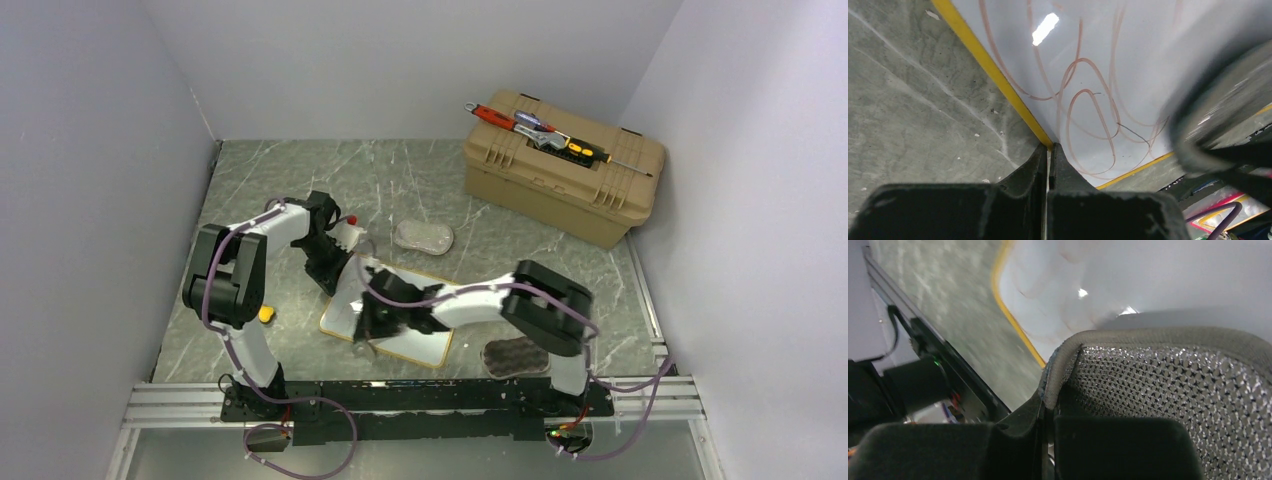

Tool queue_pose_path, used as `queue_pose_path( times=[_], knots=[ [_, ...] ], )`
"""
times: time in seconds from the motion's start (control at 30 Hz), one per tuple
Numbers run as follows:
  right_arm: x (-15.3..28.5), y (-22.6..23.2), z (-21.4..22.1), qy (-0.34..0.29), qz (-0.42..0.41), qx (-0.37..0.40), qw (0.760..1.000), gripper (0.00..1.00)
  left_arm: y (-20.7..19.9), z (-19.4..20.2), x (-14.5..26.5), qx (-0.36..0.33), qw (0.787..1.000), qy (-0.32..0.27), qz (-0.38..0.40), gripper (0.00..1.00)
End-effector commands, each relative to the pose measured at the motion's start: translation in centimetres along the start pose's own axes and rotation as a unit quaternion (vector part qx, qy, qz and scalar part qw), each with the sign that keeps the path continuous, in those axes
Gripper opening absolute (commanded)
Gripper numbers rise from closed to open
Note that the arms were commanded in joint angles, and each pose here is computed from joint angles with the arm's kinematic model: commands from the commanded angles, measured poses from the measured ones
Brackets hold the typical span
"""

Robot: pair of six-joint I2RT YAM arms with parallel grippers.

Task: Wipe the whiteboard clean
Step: Erase the whiteboard at the center of the board.

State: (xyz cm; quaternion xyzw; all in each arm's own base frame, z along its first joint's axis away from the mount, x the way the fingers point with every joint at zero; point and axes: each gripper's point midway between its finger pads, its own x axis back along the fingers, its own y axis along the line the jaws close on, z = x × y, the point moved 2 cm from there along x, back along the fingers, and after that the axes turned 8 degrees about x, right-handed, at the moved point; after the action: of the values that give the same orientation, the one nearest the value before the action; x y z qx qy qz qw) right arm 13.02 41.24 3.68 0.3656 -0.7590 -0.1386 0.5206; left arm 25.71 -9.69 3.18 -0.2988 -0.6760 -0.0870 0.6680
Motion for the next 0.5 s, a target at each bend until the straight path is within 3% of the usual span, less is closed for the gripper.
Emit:
queue_pose_path(
  times=[0.0, 0.1, 0.33, 0.47],
  knots=[
    [-4.7, -1.9, 2.2, 0.078, 0.067, 0.039, 0.994, 0.0, 0.3, 0.5, -3.9, -0.01, 1.0, 0.021, 0.016, 0.03],
    [-4.9, -2.1, 1.9, 0.069, 0.071, 0.017, 0.995, 0.0, 0.3, 0.5, -3.8, -0.014, 1.0, 0.02, 0.015, 0.03],
    [3.8, -10.8, 7.3, 0.06, 0.155, -0.05, 0.985, 0.0, 0.5, 0.9, -3.6, -0.024, 0.999, 0.02, 0.009, 0.03],
    [4.8, -12.0, 8.6, 0.065, 0.159, -0.06, 0.983, 0.0, 0.3, 0.9, -3.6, -0.026, 0.999, 0.019, 0.013, 0.03]
  ],
)
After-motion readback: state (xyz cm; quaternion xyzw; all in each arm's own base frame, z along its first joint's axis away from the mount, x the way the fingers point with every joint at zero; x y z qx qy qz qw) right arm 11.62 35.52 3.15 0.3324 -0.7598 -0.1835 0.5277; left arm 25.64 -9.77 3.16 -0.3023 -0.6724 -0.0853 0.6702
